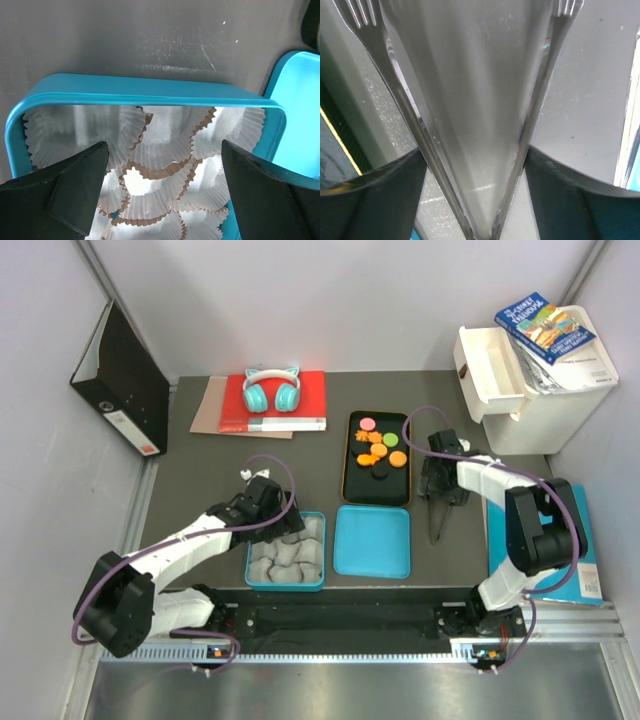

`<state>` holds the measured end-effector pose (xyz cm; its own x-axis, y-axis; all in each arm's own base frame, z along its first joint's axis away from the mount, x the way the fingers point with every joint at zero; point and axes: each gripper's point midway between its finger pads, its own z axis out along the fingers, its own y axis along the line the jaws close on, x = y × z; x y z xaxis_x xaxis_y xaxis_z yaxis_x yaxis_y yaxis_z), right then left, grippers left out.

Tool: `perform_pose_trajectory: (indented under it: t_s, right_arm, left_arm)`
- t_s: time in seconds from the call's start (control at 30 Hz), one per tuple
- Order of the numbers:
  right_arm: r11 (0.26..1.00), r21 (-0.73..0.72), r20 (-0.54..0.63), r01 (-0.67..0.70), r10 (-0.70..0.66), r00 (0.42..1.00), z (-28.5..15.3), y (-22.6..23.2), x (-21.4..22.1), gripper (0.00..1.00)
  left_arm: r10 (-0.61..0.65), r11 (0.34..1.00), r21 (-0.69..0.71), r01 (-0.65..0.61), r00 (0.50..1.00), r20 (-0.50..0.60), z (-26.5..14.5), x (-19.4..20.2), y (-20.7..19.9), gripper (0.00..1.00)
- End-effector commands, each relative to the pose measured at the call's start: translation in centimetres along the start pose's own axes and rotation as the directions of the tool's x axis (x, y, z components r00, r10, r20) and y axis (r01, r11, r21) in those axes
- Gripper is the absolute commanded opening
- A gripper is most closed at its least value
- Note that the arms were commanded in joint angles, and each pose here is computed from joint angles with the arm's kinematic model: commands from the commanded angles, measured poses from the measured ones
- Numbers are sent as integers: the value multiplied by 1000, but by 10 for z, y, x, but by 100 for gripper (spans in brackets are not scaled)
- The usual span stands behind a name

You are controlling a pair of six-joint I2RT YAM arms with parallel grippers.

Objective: Pack the cookies

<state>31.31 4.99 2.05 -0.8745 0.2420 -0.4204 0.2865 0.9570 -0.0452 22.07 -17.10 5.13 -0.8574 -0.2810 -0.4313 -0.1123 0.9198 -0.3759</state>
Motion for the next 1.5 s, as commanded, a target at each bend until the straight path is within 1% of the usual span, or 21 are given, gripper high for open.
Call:
perform_pose_trajectory:
  t_s: [0.0, 0.03, 0.07, 0.13, 0.17, 0.23, 0.33, 0.37, 0.43, 0.47, 0.6, 0.67, 0.9, 0.97, 1.1, 1.23, 1.33, 1.47]
  right_arm:
    - [998, 51, -60, 24, -21, 998, 11, -13, 18, 67]
    - [999, 50, -57, 20, -17, 998, 10, -13, 18, 59]
    - [998, 53, -52, 20, -18, 998, 9, -14, 18, 46]
    - [998, 59, -34, 11, -9, 999, 6, -16, 15, 37]
    - [998, 63, -31, 9, -7, 999, 5, -18, 15, 35]
    - [998, 66, -12, 0, 1, 1000, -2, -20, 12, 35]
    - [999, 36, 12, -16, 16, 1000, -16, -18, 9, 41]
    - [999, 9, 51, -31, 30, 998, -29, -17, 0, 43]
    - [999, -22, 79, -38, 40, 996, -45, -16, -4, 43]
    - [997, -54, 129, -49, 56, 990, -61, -15, -14, 43]
    - [991, -130, 184, -41, 64, 981, -93, -11, -23, 43]
    - [987, -155, 196, -39, 69, 978, -103, -10, -24, 43]
    - [949, -315, 280, 10, 83, 956, -142, 6, -30, 44]
    - [943, -333, 302, 21, 85, 950, -150, 8, -34, 44]
    - [925, -373, 308, 77, 45, 950, -160, 22, -33, 45]
    - [917, -374, 332, 142, -10, 943, -171, 33, -29, 46]
    - [919, -345, 369, 190, -53, 928, -181, 38, -29, 47]
    - [916, -312, 386, 252, -121, 915, -180, 44, -24, 48]
  left_arm:
    - [0, 1000, 10, 0, 1000, 20, 1, -2, -1, 98]
    - [-3, 1000, 11, 2, 1000, 20, 1, -2, -1, 98]
    - [-1, 1000, 8, 1, 1000, 16, 2, -1, 0, 98]
    - [-1, 1000, 8, 1, 1000, 16, 2, -2, -1, 98]
    - [-2, 1000, 5, 2, 1000, 12, 3, -1, 0, 98]
    - [-1, 1000, 5, 1, 1000, 11, 3, -1, 0, 98]
    - [1, 1000, 2, -1, 1000, 12, 2, -1, 0, 98]
    - [1, 1000, -1, -1, 1000, 12, 2, 0, 1, 98]
    - [1, 1000, 0, -1, 1000, 15, 2, -1, 1, 98]
    - [-1, 1000, -2, 1, 1000, 13, 2, 0, 2, 98]
    - [-5, 1000, 5, 5, 1000, 8, 4, 0, -1, 98]
    - [-7, 1000, 5, 7, 1000, 4, 5, -1, -2, 98]
    - [-10, 1000, 12, 10, 1000, 3, 4, -2, -5, 98]
    - [-11, 1000, 12, 11, 1000, 3, 4, -2, -5, 98]
    - [-13, 1000, 9, 13, 1000, 8, 3, -4, -5, 98]
    - [-4, 1000, -7, 4, 1000, 22, -1, -7, -3, 98]
    - [2, 1000, -20, -2, 999, 38, -3, -10, 0, 98]
    - [10, 999, -35, -9, 999, 51, -5, -12, 4, 98]
